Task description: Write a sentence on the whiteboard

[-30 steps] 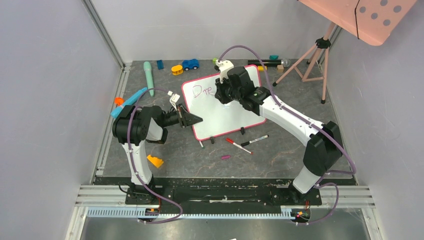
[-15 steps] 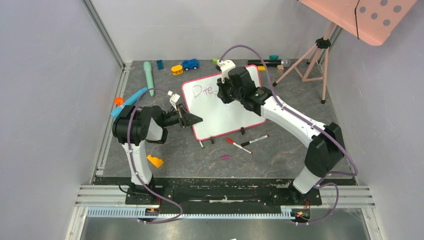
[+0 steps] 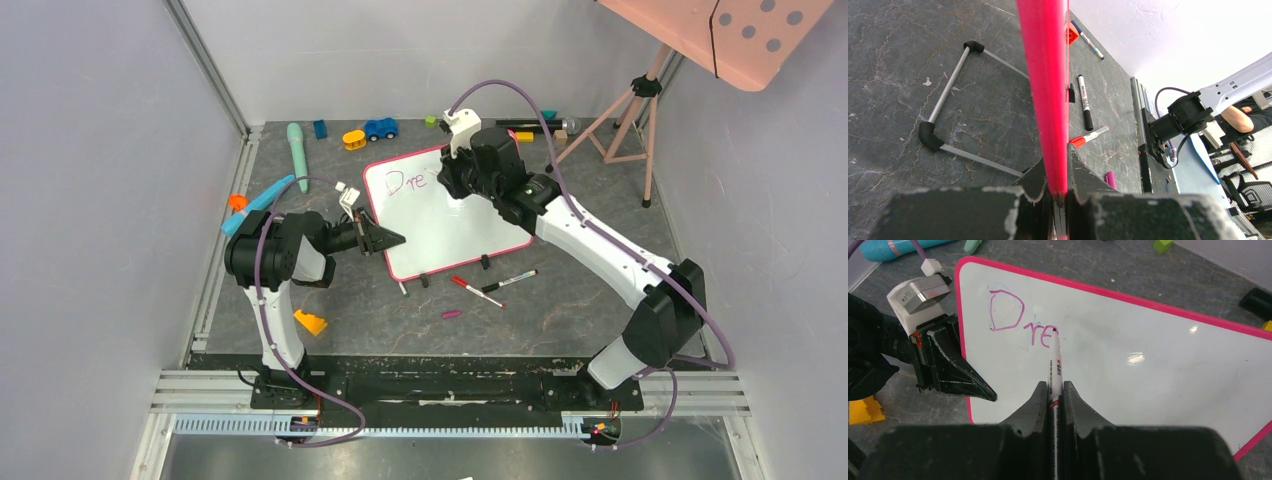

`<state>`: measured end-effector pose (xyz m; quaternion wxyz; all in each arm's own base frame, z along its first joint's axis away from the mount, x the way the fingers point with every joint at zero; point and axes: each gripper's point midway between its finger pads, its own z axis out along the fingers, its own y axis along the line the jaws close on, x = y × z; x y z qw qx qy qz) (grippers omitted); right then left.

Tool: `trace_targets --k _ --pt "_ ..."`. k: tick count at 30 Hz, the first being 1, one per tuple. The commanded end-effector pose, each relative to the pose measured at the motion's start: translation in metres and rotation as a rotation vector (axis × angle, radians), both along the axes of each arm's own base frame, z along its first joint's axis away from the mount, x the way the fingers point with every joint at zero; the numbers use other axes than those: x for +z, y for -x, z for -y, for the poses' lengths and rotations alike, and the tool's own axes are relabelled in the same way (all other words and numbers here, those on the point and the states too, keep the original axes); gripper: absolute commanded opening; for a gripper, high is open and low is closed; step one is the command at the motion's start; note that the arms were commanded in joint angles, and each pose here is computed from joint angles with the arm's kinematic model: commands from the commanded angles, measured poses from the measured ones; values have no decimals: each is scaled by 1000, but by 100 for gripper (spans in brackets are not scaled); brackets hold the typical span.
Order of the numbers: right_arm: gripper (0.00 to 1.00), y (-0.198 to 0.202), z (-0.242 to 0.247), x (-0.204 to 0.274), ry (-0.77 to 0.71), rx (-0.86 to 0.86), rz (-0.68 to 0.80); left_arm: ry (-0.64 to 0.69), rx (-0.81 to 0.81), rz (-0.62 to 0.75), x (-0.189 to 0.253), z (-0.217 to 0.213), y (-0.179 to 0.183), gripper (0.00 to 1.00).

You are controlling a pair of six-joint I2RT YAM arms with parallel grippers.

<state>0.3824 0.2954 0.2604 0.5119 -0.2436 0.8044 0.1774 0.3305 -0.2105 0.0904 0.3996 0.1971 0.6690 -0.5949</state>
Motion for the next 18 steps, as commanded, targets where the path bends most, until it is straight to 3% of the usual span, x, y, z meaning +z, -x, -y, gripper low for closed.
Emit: trace_targets --k 1,18 --pt "0 -6 6 32 -39 -26 89 -61 69 177 -13 -12 -15 2" --pt "0 -17 5 5 8 -51 9 -58 66 168 -14 -11 -15 2"
